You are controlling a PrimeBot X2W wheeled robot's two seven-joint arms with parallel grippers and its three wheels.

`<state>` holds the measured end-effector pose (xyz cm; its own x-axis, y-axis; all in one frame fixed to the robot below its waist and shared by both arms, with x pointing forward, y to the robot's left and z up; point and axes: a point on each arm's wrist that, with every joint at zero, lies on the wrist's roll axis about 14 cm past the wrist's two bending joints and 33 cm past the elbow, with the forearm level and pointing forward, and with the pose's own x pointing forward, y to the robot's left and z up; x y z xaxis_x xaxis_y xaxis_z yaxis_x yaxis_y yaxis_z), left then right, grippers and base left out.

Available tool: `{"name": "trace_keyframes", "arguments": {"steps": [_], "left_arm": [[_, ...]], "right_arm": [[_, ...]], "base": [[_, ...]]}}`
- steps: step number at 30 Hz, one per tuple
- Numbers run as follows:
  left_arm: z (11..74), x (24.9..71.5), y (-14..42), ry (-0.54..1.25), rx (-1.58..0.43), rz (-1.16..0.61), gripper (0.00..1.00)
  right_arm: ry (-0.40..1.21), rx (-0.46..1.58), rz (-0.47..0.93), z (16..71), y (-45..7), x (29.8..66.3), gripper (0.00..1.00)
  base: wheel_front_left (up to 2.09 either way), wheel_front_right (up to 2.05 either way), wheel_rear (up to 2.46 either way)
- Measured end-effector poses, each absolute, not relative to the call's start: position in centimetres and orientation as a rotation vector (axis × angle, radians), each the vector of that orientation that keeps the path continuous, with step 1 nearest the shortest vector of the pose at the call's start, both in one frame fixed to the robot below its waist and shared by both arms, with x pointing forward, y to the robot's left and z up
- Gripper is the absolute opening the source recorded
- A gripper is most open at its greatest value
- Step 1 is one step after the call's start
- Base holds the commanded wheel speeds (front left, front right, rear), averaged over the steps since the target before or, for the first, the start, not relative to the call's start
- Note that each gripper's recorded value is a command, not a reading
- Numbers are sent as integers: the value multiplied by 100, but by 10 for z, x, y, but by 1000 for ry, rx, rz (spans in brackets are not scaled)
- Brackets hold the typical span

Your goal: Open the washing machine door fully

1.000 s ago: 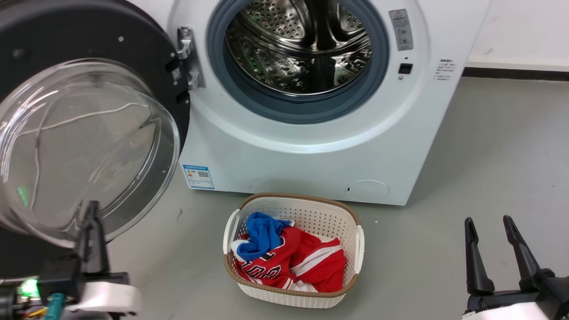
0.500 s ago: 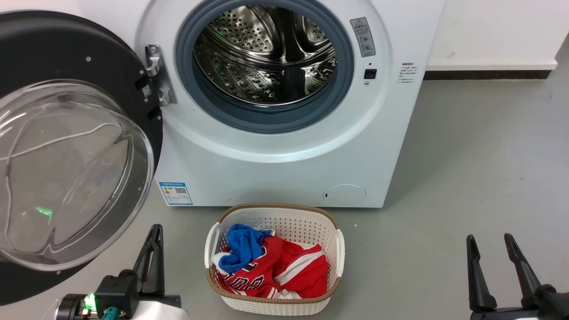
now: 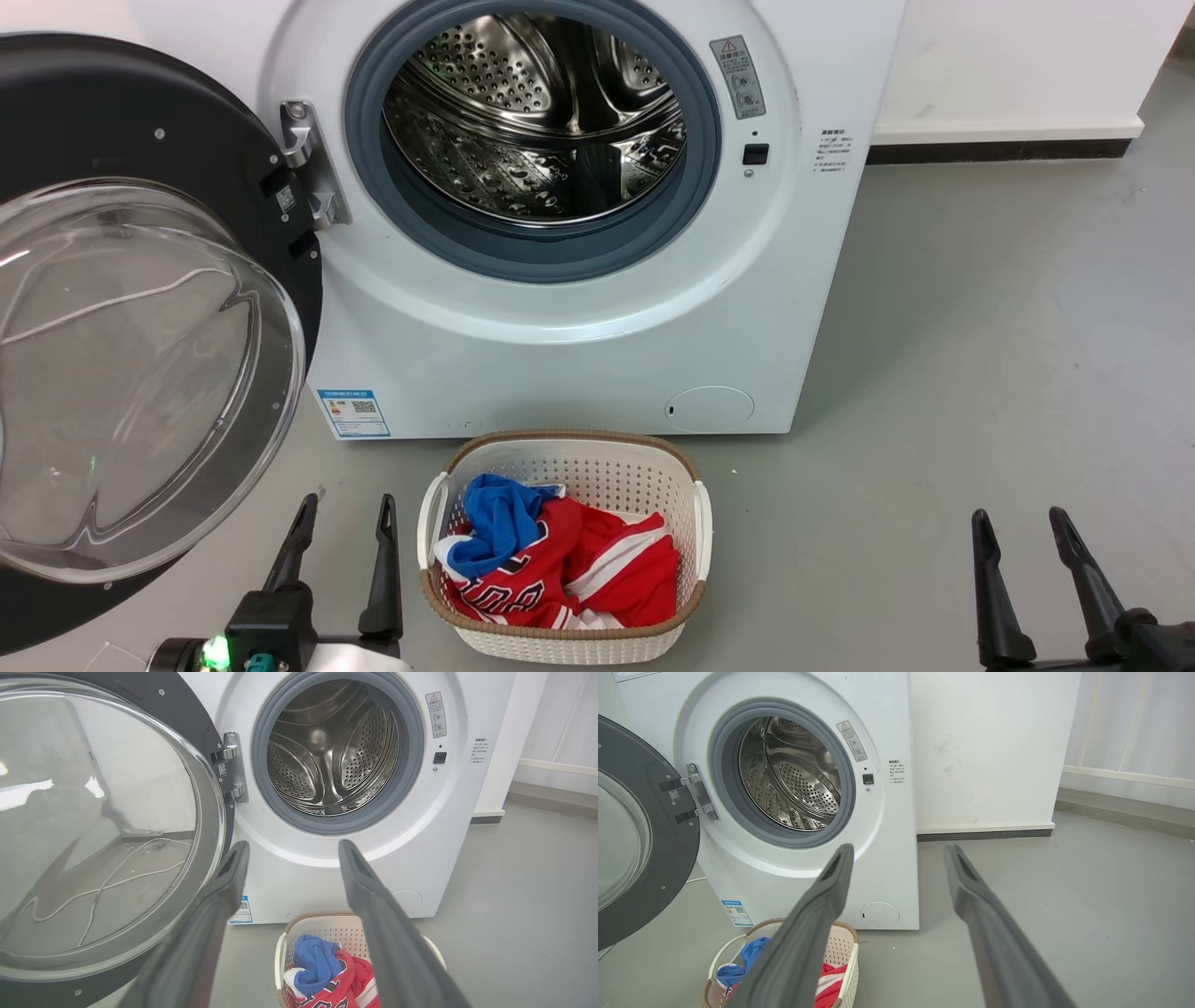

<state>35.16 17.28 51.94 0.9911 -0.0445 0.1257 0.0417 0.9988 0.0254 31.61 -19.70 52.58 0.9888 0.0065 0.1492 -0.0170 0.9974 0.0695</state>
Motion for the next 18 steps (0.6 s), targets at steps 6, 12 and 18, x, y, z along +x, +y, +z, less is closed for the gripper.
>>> {"name": "trace_keyframes", "arguments": {"steps": [6,12,18], "left_arm": [[517,351,174,-119,18,-33,100],[517,349,177,-121,17,-21,100],[495,343,178,-47,10,-16,0]], "right_arm": [[-143,77,11,524,-197,316,100],[-146,78,15,524,-196,316,100],[-90,92,14,507,-195,314,0]], "base": [[0,0,0],[0,0,0],[0,0,0]]}}
